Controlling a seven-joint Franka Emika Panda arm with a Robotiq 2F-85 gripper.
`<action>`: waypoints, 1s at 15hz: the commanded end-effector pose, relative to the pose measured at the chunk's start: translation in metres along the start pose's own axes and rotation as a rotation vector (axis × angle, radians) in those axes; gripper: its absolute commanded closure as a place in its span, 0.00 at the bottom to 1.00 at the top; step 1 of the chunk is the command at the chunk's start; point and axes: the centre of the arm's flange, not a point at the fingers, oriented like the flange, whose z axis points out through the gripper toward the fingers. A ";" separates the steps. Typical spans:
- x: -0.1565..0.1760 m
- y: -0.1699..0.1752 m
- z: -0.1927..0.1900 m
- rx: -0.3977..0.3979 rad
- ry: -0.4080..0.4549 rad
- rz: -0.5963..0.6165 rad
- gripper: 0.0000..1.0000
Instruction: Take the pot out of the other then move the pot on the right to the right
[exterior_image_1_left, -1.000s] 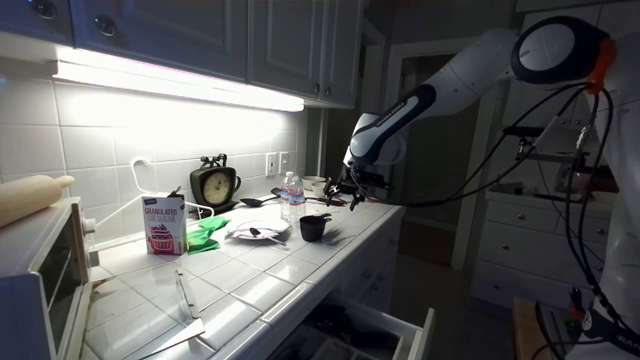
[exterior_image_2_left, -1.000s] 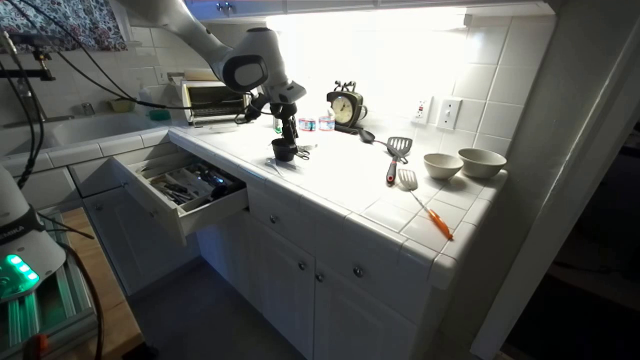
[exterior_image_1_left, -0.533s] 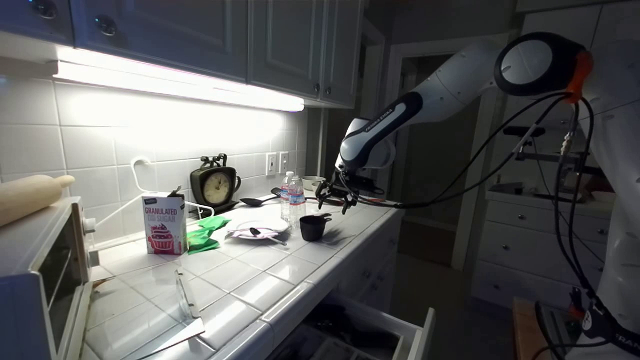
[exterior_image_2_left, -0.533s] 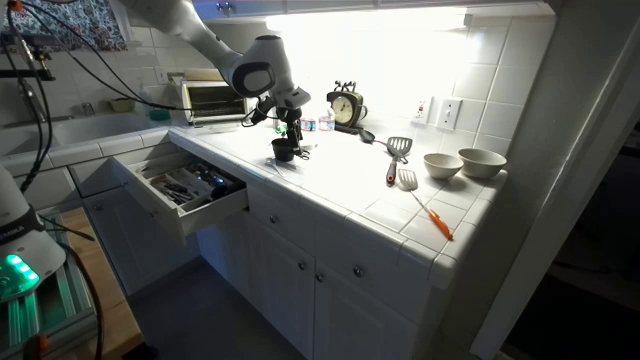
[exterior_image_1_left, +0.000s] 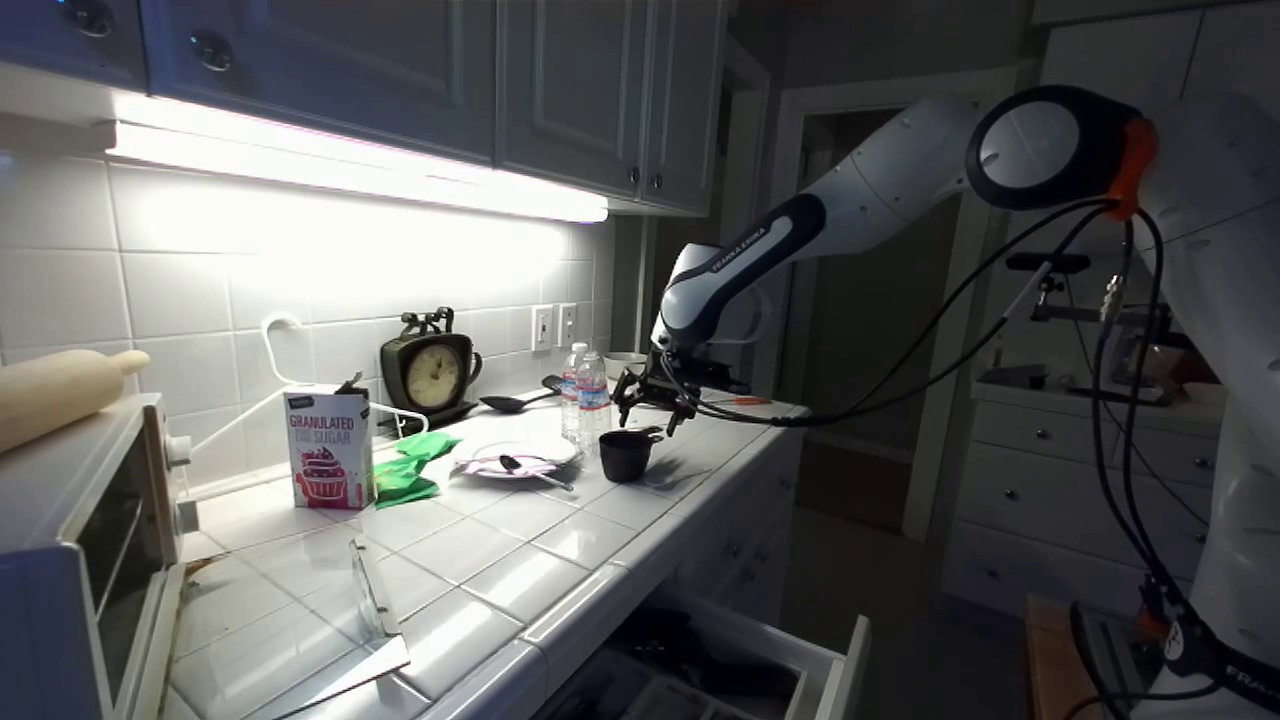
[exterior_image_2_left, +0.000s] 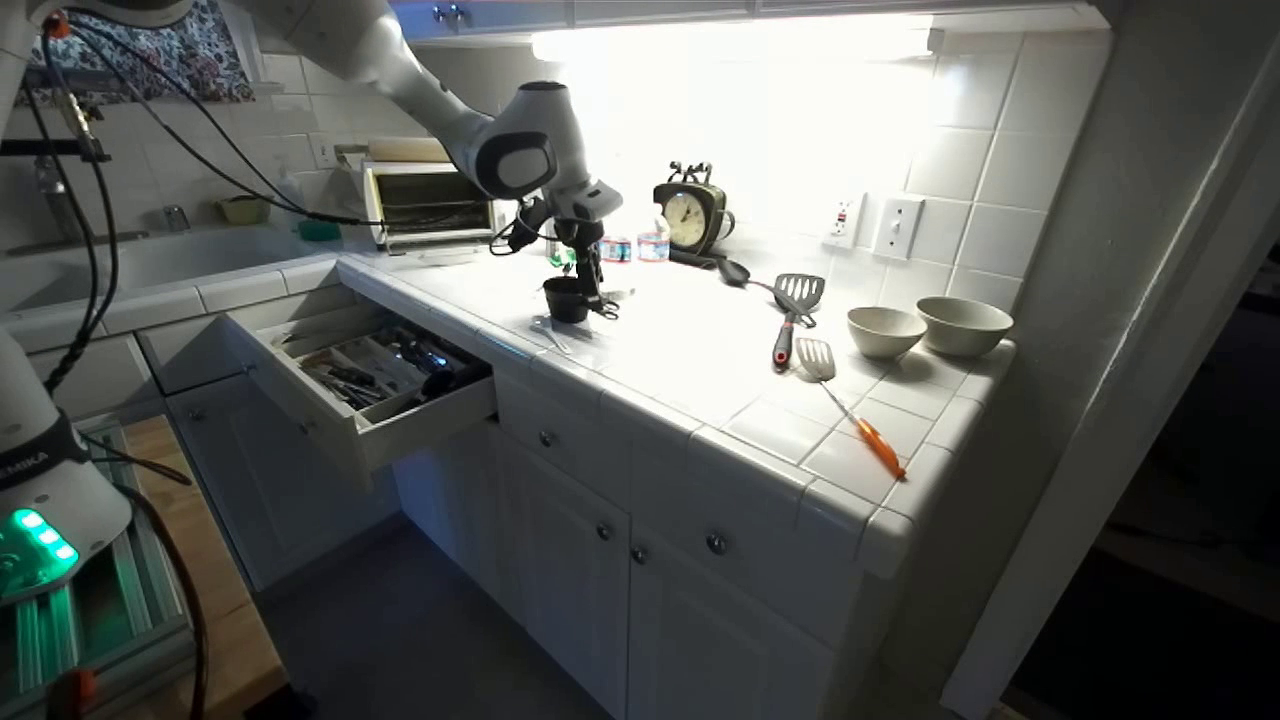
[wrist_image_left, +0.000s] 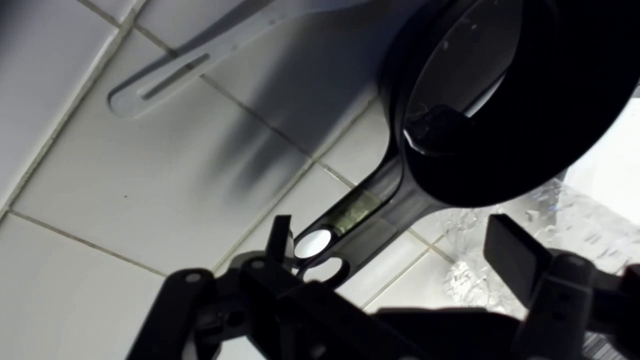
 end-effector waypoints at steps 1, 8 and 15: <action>0.006 -0.014 0.009 0.003 -0.020 0.028 0.24; 0.007 -0.017 0.010 -0.001 -0.012 0.040 0.39; 0.006 -0.019 0.008 -0.011 -0.012 0.044 0.54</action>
